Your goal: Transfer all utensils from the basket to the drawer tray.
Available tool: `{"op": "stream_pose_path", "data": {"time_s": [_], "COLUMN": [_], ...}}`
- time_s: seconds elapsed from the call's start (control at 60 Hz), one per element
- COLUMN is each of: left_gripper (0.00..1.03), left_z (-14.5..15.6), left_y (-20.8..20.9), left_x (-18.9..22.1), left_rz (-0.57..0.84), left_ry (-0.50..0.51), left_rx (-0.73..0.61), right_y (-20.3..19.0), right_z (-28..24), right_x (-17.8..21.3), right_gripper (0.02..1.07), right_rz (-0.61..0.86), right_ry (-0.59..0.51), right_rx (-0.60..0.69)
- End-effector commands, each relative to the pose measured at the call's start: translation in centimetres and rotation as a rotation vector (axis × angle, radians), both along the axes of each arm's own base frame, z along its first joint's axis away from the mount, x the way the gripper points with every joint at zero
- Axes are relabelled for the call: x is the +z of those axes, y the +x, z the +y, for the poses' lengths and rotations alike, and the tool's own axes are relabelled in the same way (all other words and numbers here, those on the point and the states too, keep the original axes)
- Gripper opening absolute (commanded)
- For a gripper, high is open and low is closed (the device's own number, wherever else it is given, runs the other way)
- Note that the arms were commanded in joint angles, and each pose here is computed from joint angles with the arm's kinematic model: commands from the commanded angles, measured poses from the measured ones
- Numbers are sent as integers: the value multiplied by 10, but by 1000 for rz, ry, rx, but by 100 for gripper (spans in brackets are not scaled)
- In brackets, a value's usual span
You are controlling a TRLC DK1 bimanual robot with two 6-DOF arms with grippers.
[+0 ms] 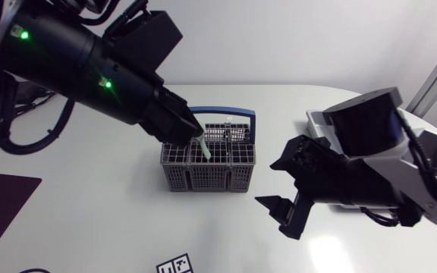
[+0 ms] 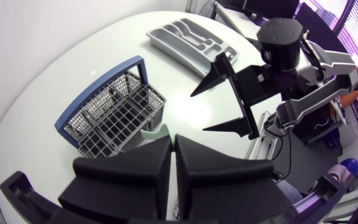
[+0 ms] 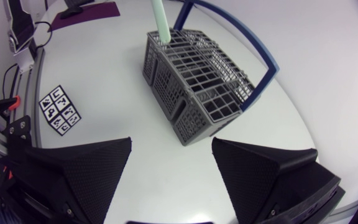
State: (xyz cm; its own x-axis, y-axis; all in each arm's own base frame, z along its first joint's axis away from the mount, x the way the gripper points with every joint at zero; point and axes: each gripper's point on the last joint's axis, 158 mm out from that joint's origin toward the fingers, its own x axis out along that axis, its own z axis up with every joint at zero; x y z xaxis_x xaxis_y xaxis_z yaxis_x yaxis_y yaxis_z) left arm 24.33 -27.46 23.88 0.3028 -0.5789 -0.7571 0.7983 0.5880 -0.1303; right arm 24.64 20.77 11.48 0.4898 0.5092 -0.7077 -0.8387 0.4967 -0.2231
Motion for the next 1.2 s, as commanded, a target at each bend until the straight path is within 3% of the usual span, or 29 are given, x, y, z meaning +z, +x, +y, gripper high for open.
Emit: {"op": "stream_pose_path", "data": {"time_s": [0.0, 0.367, 0.833, 1.017, 1.183], "left_gripper": [3, 3, 3, 3, 3], "left_z": [-7, -48, -65, -68, -69], "left_y": [-23, -64, -98, -104, -105], "left_x": [-19, -44, -56, -57, -56], "left_rz": [34, 44, 135, 147, 149], "left_ry": [24, -37, -53, -57, -62], "left_rx": [-68, -232, -325, -342, -344], "right_y": [-15, -72, -86, -90, -88], "right_z": [-1, 4, 18, 28, 34], "right_x": [5, 21, 21, 29, 35], "right_gripper": [96, 96, 88, 77, 58], "right_rz": [-4, 19, 44, 41, 29], "right_ry": [17, 111, 160, 175, 186], "right_rx": [52, 262, 359, 395, 408]}}
